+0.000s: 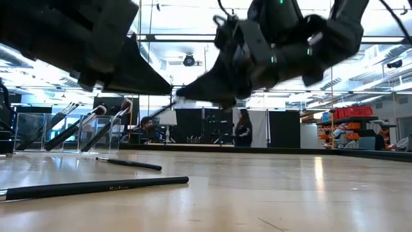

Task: Put items in baskets/containers
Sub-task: Put the black eyeshadow brush into the transparent organizer

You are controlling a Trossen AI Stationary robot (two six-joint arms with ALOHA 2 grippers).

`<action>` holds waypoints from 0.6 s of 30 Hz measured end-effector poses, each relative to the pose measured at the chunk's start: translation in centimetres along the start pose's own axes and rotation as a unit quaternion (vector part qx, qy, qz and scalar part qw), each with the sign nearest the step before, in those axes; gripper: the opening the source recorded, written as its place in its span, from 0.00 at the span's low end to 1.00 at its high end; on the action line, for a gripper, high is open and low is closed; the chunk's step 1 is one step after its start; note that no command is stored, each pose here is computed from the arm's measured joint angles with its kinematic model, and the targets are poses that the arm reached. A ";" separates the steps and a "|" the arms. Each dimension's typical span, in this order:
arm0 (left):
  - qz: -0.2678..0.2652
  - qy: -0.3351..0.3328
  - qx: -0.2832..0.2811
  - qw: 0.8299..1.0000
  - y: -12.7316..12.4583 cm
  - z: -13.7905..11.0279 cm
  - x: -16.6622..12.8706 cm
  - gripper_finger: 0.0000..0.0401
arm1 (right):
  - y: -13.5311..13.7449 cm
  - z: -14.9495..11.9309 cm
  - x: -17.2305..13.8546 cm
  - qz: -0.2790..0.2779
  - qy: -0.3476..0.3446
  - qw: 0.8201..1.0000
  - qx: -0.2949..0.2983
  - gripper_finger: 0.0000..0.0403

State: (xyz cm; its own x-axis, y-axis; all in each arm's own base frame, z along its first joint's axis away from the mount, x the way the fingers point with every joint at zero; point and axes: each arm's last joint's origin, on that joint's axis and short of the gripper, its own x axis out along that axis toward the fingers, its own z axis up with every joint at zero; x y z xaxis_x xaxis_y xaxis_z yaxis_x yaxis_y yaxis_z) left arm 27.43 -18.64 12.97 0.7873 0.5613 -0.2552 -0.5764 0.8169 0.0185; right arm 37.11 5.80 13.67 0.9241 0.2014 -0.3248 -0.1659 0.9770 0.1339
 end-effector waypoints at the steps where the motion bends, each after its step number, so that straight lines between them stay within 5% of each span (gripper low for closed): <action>1: -0.007 0.010 0.012 1.000 0.0 0.0 0.3 0.24 | 0.0 0.4 -0.4 -0.010 0.009 1.000 -0.004 0.03; 10: 0.002 0.049 0.041 0.998 1.2 0.9 3.8 0.53 | 0.2 1.4 -1.5 -0.025 0.028 0.999 -0.016 0.03; 18: -0.017 0.049 0.071 0.996 0.2 2.4 4.2 0.38 | 0.2 1.4 -1.5 -0.023 0.027 0.999 -0.017 0.04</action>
State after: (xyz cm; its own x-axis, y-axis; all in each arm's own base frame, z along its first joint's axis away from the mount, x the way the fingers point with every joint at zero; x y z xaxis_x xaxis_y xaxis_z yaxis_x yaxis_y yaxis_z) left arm 31.13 -15.78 14.20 0.7770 0.5229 -0.3504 -0.5075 0.8498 0.1425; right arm 36.22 5.63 15.51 0.9108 0.1590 -0.3809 -0.1361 0.9869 0.0865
